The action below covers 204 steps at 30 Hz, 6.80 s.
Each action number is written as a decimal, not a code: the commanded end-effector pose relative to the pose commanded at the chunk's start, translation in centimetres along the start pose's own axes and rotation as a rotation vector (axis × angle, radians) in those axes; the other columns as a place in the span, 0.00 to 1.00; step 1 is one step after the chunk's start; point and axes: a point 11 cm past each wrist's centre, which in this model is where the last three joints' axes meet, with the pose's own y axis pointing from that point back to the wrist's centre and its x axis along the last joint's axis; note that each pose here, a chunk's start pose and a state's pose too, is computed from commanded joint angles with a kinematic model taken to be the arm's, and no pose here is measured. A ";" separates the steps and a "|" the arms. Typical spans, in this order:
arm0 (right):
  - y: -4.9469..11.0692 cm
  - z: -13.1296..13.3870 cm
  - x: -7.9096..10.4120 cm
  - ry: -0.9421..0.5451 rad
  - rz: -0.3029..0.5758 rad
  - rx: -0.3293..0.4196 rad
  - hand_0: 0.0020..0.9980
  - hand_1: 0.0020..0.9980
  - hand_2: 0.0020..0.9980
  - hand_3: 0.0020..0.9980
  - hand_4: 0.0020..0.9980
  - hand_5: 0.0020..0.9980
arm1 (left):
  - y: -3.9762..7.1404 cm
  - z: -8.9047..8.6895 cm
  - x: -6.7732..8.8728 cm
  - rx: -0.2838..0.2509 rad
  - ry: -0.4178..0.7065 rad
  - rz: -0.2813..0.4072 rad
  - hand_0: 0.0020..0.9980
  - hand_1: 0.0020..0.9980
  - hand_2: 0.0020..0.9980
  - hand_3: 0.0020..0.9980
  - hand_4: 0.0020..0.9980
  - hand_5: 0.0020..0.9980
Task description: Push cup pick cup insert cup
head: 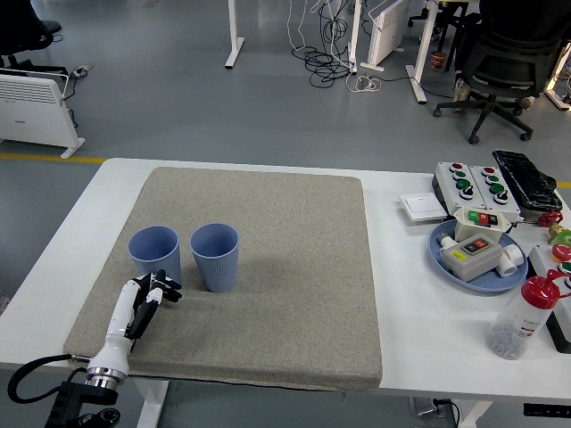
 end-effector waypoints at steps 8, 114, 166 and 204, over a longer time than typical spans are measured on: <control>0.0 0.0 -0.1 0.000 -0.001 0.000 0.70 0.64 0.65 0.58 0.08 0.46 | -1.5 0.1 0.4 0.006 -0.007 -0.003 0.51 0.42 0.41 0.42 0.52 1.00; 0.0 0.5 -0.4 0.013 -0.008 -0.014 0.70 0.64 0.65 0.58 0.08 0.47 | -10.0 18.6 1.1 -0.153 -0.744 -0.453 0.90 0.93 1.00 1.00 0.98 0.70; -0.1 1.2 -0.4 0.009 -0.007 -0.026 0.70 0.64 0.65 0.58 0.08 0.46 | -11.2 14.9 -0.4 0.030 -1.257 -0.667 0.37 0.55 0.71 0.56 0.57 0.09; -0.2 2.2 -0.5 0.005 -0.008 -0.045 0.71 0.64 0.65 0.58 0.08 0.46 | -17.5 24.1 8.1 0.094 -1.309 -0.480 0.42 0.55 0.67 0.53 0.54 0.06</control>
